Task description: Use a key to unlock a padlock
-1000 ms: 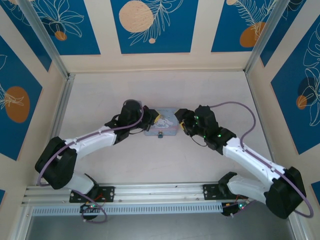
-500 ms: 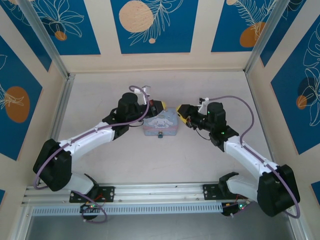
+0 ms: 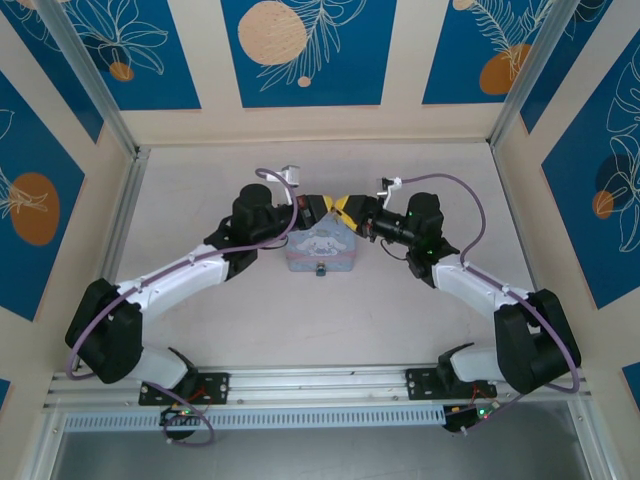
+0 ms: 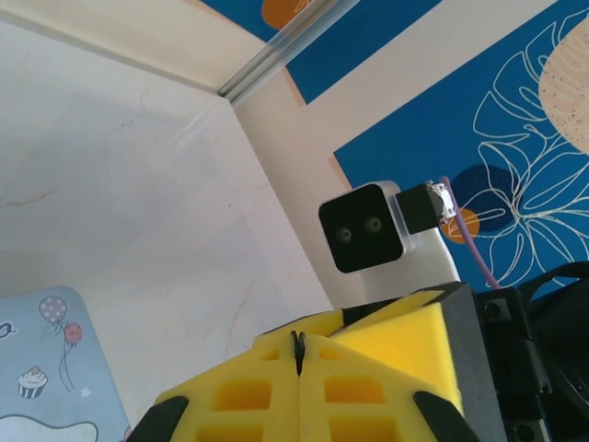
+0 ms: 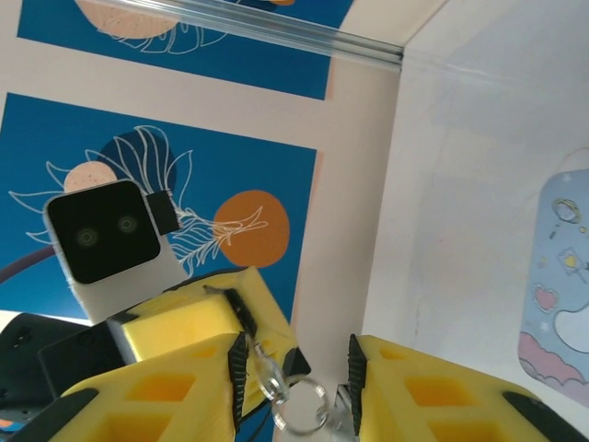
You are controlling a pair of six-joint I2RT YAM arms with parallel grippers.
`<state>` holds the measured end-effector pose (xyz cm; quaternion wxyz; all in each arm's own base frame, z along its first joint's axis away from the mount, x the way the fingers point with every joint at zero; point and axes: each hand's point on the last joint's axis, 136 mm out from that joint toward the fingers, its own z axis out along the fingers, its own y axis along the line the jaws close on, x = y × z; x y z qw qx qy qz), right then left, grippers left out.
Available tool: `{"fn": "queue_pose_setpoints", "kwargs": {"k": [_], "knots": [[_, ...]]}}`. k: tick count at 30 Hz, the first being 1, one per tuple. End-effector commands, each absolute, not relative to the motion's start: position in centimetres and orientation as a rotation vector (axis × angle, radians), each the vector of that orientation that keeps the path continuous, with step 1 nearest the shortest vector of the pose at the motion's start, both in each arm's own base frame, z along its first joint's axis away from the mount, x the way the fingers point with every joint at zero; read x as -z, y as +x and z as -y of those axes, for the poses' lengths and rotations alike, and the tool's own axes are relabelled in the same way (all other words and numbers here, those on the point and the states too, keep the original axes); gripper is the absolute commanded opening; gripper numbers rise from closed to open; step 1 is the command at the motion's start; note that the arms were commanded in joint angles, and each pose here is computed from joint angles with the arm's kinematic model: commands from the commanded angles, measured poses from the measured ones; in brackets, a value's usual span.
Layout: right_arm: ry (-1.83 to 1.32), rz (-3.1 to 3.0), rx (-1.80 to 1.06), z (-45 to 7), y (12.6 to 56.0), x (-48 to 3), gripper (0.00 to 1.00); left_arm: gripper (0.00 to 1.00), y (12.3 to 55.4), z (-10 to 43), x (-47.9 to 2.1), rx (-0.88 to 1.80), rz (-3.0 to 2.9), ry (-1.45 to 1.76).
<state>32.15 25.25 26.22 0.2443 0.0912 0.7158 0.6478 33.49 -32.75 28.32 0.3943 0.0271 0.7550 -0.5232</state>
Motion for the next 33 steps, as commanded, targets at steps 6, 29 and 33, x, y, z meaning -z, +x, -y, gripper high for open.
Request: {"fn": "queue_pose_setpoints", "kwargs": {"k": [6, 29, 33], "knots": [[0.204, -1.906, -1.805, -25.9, 31.6, -27.6, 0.35, 0.0, 34.2, 32.2, -29.7, 1.392, -1.825, -0.03], [0.21, -1.928, -1.813, -26.8, 32.1, -27.2, 0.14, 0.0, 34.7, 32.3, -28.4, 1.423, -1.839, -0.1], [0.218, -1.938, -1.808, -26.7, 32.1, -27.1, 0.0, 0.0, 34.7, 32.3, -28.1, 1.426, -1.852, -0.111]]}}
